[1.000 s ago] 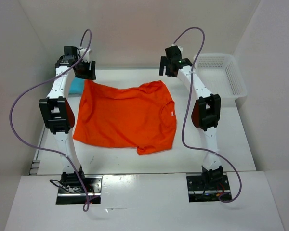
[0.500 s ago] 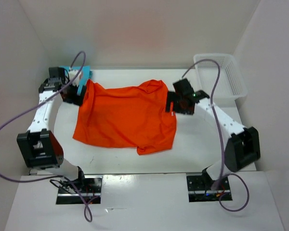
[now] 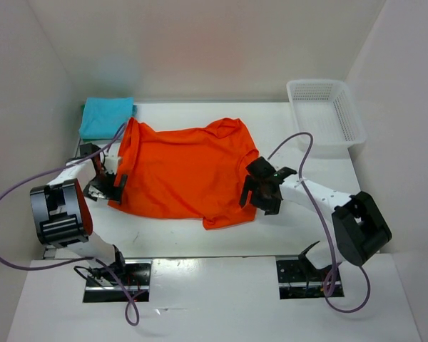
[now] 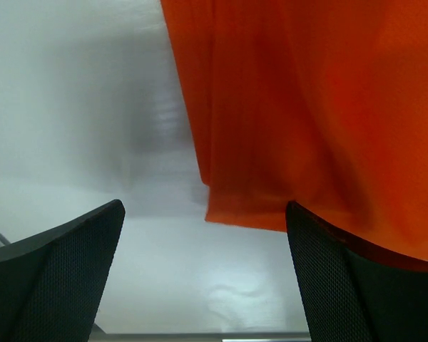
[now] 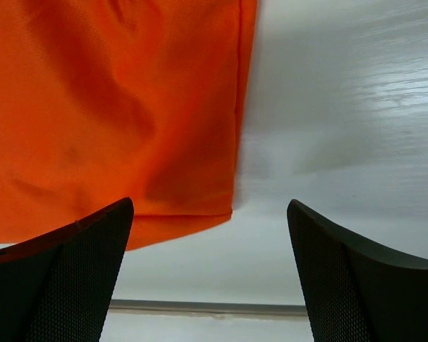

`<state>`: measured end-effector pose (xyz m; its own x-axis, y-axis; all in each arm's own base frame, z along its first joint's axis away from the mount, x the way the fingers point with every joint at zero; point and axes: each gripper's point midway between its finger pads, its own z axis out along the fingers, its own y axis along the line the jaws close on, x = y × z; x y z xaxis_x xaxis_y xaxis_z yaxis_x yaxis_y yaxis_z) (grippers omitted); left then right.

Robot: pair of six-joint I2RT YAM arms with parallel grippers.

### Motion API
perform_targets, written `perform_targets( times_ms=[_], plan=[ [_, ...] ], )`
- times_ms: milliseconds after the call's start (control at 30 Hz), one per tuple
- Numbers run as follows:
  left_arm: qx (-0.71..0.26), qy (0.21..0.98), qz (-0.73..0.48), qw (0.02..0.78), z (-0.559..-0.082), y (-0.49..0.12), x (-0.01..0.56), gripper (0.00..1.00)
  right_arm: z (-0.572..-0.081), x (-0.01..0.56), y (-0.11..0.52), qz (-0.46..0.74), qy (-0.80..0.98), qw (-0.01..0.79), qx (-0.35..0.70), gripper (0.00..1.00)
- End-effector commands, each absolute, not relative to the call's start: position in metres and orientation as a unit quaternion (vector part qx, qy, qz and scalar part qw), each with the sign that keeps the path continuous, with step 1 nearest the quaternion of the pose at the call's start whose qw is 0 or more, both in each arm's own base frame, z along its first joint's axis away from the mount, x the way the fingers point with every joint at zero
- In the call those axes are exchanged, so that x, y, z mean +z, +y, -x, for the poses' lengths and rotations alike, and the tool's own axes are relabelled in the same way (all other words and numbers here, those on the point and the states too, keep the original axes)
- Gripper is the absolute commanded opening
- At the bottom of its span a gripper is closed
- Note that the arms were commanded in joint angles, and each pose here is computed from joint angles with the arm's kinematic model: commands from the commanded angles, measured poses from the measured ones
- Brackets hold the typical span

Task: Fold and stack the t-shirts
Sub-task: Flatten out the tshirt

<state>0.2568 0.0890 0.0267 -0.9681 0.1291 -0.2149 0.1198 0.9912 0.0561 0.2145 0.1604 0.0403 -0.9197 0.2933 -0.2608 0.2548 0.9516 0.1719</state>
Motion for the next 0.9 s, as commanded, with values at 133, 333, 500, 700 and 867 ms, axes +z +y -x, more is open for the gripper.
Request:
perform_targets(
  times_ms=[133,333,500,700,867],
  plan=[
    [0.007,0.988,-0.068,0.137,-0.289,0.096,0.012,0.98,-0.218,0.008,0.188,-0.159,0.973,0.118,0.12,0.91],
    [-0.07,0.98,-0.102,0.153,-0.303,0.073,0.017,0.17,-0.211,0.005,0.195,-0.138,0.977,0.089,0.134,0.06],
    [-0.094,0.971,-0.119,0.185,-0.309,0.062,0.046,0.0,-0.216,0.075,0.193,-0.124,0.971,0.134,0.156,0.0],
    [-0.091,0.956,-0.12,0.251,-0.341,0.063,0.102,0.0,-0.25,0.164,0.183,-0.115,0.947,0.162,0.25,0.0],
    [-0.105,0.961,-0.116,0.228,-0.362,0.062,0.092,0.0,-0.328,0.096,0.203,-0.071,0.968,0.107,0.215,0.39]
  ],
)
